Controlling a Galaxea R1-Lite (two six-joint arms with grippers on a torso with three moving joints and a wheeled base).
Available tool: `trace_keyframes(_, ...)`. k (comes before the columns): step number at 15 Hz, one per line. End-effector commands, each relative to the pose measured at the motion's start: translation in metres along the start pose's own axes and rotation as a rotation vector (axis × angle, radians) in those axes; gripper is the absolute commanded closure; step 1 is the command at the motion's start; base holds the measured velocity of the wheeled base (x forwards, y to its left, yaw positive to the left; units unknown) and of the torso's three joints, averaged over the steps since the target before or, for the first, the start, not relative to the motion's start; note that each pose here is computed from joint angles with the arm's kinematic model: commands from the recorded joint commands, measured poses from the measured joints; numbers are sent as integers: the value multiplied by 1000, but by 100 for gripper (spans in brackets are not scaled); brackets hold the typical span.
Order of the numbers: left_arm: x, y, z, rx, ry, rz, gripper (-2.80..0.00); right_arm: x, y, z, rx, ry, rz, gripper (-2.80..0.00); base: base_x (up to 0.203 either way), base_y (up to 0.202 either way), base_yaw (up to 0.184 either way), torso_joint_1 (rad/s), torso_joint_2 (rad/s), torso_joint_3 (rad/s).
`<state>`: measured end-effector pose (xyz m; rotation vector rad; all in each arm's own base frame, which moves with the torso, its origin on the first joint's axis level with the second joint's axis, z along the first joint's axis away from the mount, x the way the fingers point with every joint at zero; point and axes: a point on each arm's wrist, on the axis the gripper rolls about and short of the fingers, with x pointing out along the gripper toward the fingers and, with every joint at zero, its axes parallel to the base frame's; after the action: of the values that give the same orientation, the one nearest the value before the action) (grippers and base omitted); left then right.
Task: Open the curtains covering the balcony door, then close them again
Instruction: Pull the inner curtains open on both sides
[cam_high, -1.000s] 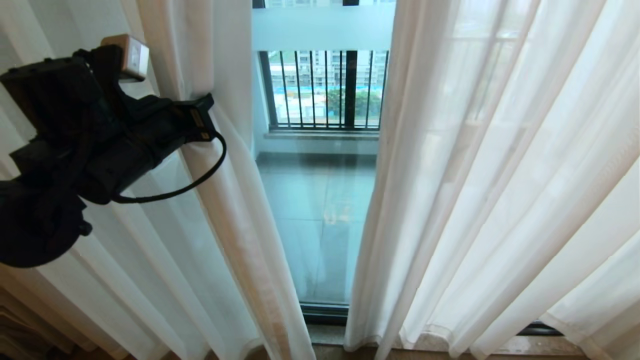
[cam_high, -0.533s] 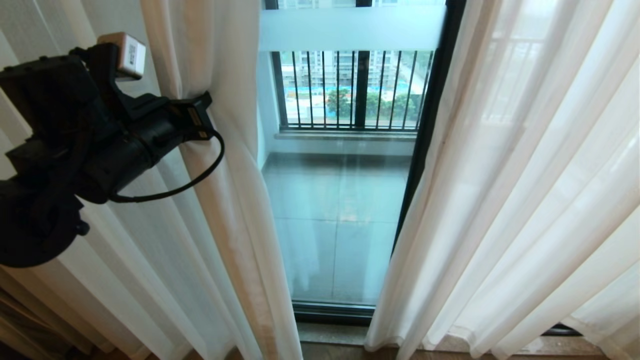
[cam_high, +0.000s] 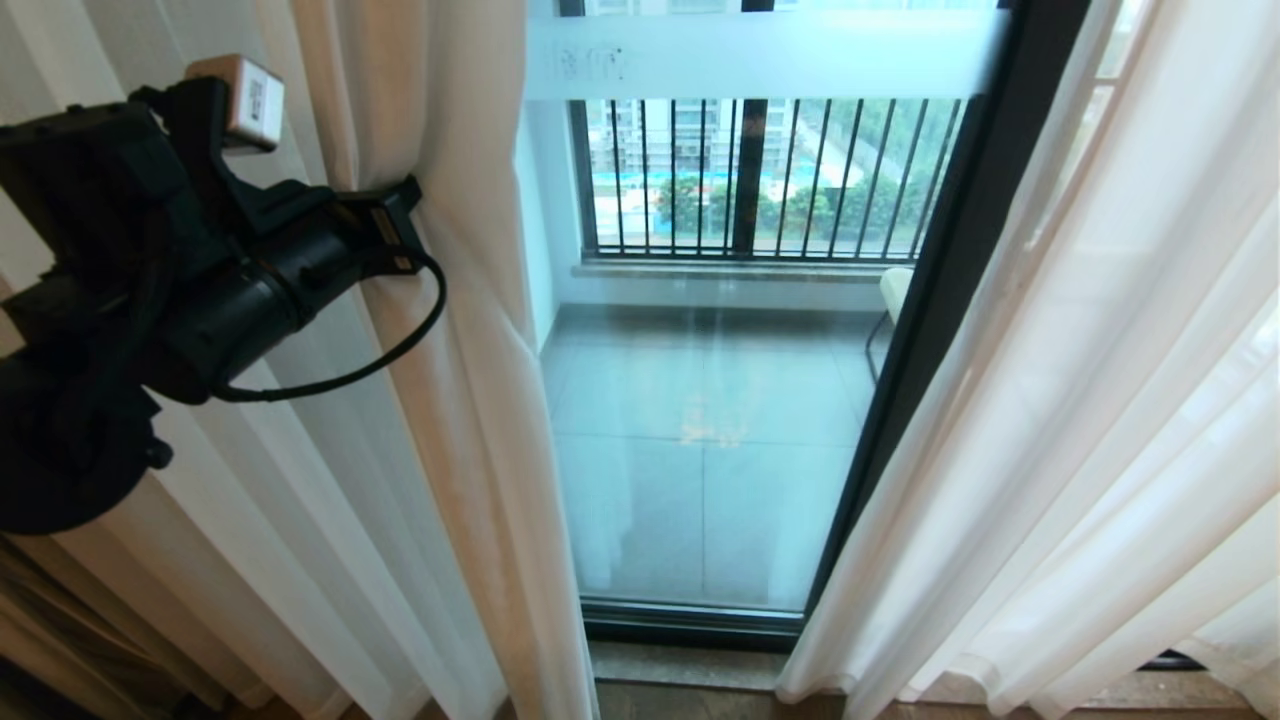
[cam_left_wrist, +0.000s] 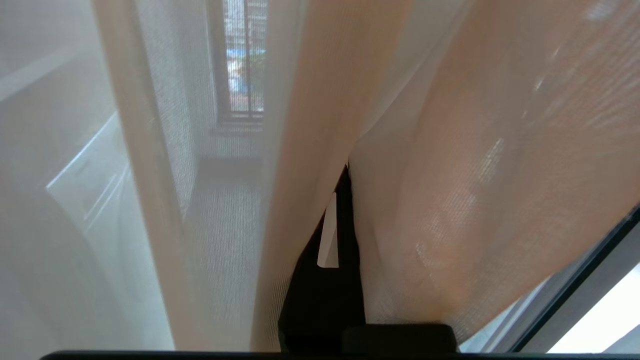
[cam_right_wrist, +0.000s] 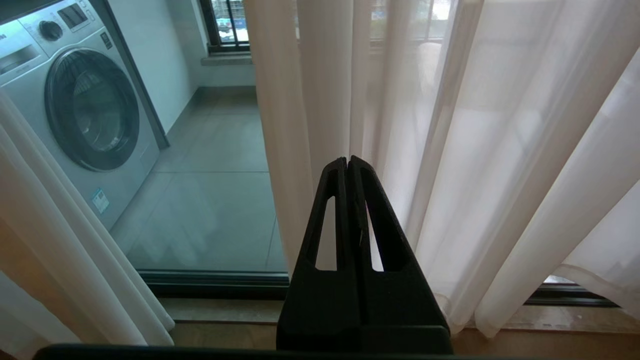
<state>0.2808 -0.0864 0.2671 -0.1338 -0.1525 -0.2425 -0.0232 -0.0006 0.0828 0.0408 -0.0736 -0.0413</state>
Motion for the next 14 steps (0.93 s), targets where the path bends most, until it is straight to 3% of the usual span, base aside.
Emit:
trace_keyframes(1, 0, 0, 0, -1, -3, 1, 0, 0, 0, 0, 0, 1, 0, 0, 0, 189, 4, 0, 5, 5)
trace_keyframes(14, -2, 0, 1, 0, -6, -1, 0, 0, 0, 0, 0, 1, 0, 0, 0, 190, 2, 2, 2, 2)
